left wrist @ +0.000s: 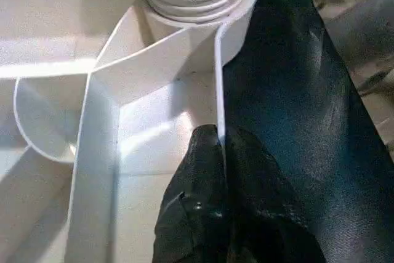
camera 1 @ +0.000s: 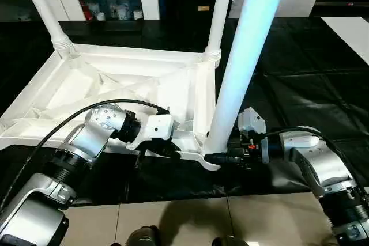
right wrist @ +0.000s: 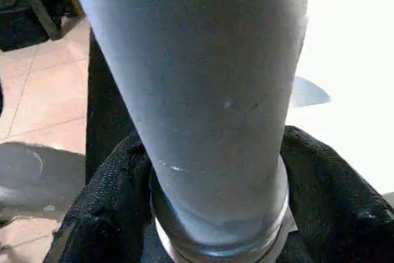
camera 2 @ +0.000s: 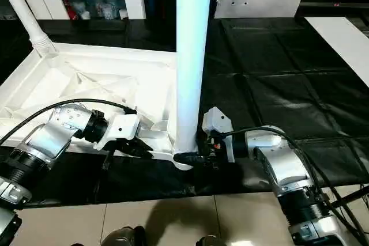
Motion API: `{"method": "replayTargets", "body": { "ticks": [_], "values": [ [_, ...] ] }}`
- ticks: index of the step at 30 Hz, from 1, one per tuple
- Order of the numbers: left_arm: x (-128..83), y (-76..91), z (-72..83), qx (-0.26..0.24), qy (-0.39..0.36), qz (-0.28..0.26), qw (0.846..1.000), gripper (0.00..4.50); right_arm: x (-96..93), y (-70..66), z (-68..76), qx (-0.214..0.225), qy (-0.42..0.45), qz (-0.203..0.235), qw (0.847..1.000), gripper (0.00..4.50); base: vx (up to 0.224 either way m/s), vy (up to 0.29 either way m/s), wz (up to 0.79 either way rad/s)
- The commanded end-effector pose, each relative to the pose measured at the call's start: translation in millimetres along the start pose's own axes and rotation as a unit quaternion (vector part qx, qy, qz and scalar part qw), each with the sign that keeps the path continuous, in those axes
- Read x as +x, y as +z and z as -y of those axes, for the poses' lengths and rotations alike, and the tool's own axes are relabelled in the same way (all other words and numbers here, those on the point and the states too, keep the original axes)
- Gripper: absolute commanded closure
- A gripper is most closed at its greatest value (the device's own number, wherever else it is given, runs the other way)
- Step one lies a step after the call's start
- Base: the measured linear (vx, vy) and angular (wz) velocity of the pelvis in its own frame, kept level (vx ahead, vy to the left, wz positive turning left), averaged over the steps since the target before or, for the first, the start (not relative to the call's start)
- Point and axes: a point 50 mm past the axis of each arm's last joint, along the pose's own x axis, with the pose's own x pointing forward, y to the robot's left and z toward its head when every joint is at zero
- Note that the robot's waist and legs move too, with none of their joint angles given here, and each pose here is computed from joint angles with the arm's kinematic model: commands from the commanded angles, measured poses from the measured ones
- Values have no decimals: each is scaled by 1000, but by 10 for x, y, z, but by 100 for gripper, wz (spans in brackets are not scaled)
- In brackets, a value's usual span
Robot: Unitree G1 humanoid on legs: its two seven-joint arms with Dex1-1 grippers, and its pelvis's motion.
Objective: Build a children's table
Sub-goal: Rotate leg to tighten
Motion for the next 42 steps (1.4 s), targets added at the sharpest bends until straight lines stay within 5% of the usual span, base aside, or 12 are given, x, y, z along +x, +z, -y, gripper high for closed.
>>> {"method": "replayTargets", "body": {
  "ticks": [1,4,7,11,15,17,28,29,32,33,39,42],
  "values": [
    [14,86,-59,2,32,9,999,450,121,-45,-70,14,5,-5,1000,176,0,0,0],
    [61,164,-113,-31,75,34,996,450,245,-52,-32,49,-58,11,997,176,0,0,0],
    [205,320,-209,-97,157,69,980,450,504,10,49,120,-176,57,975,176,0,0,0],
    [334,424,-269,-123,209,81,967,450,665,90,109,159,-234,82,956,176,0,0,0],
    [500,554,-322,-136,255,85,954,450,855,184,156,163,-282,89,941,176,0,0,0],
    [577,627,-335,-129,269,85,951,450,912,234,179,156,-295,99,937,121,0,0,0],
    [427,474,-297,-105,255,51,960,450,558,91,239,148,-322,107,929,9,0,0,0],
    [338,386,-266,-90,235,40,967,450,380,45,227,121,-302,104,940,4,0,0,0],
    [295,347,-237,-75,216,37,973,450,276,35,224,103,-288,101,947,2,0,0,0],
    [236,268,-169,-55,175,25,983,450,117,30,218,69,-250,86,962,2,0,0,0],
    [146,146,-44,-5,75,8,997,450,-93,42,120,-8,-119,23,993,2,0,0,0],
    [129,132,-19,2,47,7,999,450,-122,47,87,-29,-83,9,996,2,0,0,0]
  ]
}}
